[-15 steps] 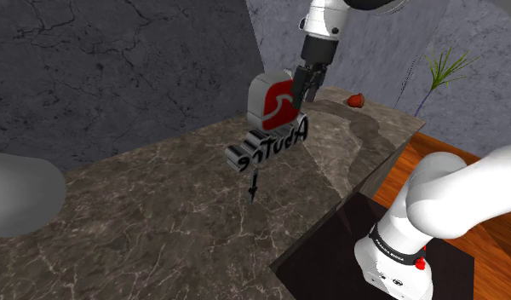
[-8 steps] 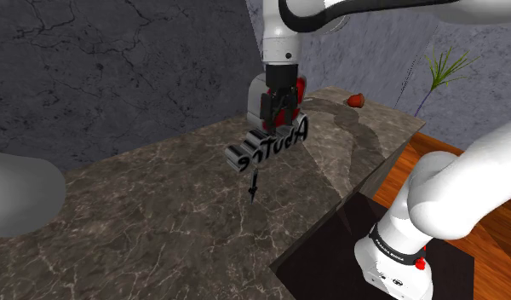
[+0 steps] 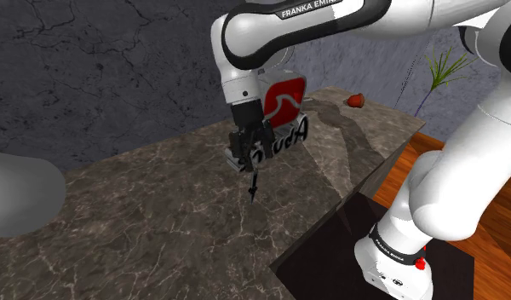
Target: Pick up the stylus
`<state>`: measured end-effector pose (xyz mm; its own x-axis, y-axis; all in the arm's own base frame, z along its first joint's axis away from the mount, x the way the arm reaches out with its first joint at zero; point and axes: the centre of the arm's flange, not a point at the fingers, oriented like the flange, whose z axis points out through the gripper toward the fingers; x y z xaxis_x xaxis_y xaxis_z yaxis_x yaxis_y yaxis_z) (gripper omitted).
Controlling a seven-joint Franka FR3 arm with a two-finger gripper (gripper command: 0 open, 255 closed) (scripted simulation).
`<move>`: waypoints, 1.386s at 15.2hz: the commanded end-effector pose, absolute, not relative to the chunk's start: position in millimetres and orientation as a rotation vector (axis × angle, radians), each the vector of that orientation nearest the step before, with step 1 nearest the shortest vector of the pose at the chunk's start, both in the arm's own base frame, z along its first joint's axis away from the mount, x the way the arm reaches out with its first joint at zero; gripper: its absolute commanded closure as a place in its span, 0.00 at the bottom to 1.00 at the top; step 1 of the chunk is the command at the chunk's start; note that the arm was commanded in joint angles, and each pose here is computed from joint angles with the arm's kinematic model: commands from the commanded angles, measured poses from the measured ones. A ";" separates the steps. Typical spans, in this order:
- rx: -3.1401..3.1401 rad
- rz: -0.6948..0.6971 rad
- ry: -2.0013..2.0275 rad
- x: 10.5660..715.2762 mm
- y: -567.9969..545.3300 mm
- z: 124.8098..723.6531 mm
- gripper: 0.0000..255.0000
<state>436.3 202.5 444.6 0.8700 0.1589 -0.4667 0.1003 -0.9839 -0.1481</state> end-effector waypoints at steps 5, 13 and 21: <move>-2.882 0.887 -0.206 442.3 233.0 396.9 0.00; -2.882 0.887 -0.206 442.0 232.3 372.4 1.00; -2.882 0.887 -0.206 442.3 233.0 372.7 1.00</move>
<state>442.2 232.8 372.7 0.8193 0.1646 -0.5492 0.0946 -0.9836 -0.1537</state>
